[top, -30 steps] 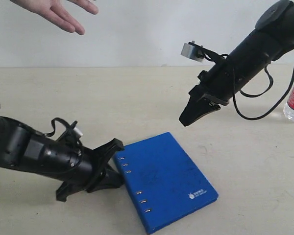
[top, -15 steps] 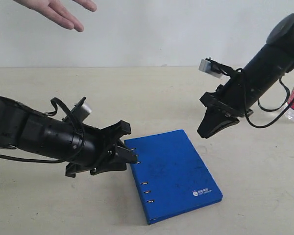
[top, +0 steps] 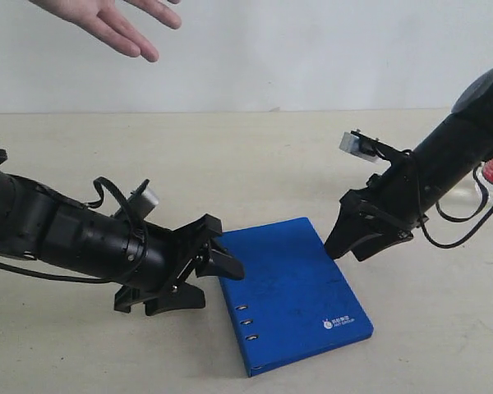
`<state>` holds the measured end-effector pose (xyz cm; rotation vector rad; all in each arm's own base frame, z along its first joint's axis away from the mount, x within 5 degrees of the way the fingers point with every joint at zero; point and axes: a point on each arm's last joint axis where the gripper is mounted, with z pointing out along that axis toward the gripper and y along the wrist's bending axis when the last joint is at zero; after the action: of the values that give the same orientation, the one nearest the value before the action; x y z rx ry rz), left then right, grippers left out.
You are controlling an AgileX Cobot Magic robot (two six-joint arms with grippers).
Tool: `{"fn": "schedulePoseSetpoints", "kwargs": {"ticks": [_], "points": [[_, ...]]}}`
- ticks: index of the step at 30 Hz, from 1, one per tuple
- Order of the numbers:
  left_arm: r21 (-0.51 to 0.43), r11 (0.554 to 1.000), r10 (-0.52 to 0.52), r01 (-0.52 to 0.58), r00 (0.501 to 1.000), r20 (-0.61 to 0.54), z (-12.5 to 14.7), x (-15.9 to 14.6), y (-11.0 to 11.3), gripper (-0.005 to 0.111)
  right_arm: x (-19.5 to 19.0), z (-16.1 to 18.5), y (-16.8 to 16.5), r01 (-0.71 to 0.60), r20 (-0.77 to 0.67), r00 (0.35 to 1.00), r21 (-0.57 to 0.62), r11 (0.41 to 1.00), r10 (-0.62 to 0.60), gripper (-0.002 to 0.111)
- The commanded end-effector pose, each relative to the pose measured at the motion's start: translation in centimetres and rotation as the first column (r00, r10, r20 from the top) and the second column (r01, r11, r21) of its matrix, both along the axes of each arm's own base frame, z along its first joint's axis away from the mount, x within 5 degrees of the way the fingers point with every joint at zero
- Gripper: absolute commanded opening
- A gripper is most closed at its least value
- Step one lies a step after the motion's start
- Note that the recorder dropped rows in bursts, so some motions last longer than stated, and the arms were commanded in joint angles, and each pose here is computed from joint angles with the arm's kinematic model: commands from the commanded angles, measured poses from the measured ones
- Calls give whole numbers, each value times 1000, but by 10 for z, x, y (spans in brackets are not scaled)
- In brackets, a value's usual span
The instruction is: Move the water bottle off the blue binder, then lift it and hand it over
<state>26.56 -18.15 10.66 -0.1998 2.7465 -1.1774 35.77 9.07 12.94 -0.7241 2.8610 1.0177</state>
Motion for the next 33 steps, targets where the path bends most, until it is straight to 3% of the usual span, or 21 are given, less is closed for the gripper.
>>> {"fn": "schedulePoseSetpoints", "kwargs": {"ticks": [1,8,12,14,18,27,33], "points": [[-16,1000,4,-4,1000,-11,0,-1,-2,65,2,-3,-4,12,20,1000,-16,1000,-11,58],[-27,1000,-13,13,1000,-4,0,-2,-3,65,2,-28,2,40,-79,996,54,998,-36,58],[-30,999,-18,18,1000,-2,1,-2,-3,65,-1,-35,9,34,-137,991,157,987,-12,56],[-40,999,-27,27,1000,3,1,-2,-4,65,-3,-35,13,21,-153,988,239,971,16,49],[-72,996,-54,55,998,22,4,-3,-6,65,4,-26,19,90,-131,990,324,942,-49,25],[-84,993,-81,85,996,46,5,-4,-7,65,3,-13,22,82,-118,992,315,946,-47,22],[-95,975,-186,200,973,134,8,-7,-10,65,-7,-14,40,15,-140,990,270,963,24,22]]}}
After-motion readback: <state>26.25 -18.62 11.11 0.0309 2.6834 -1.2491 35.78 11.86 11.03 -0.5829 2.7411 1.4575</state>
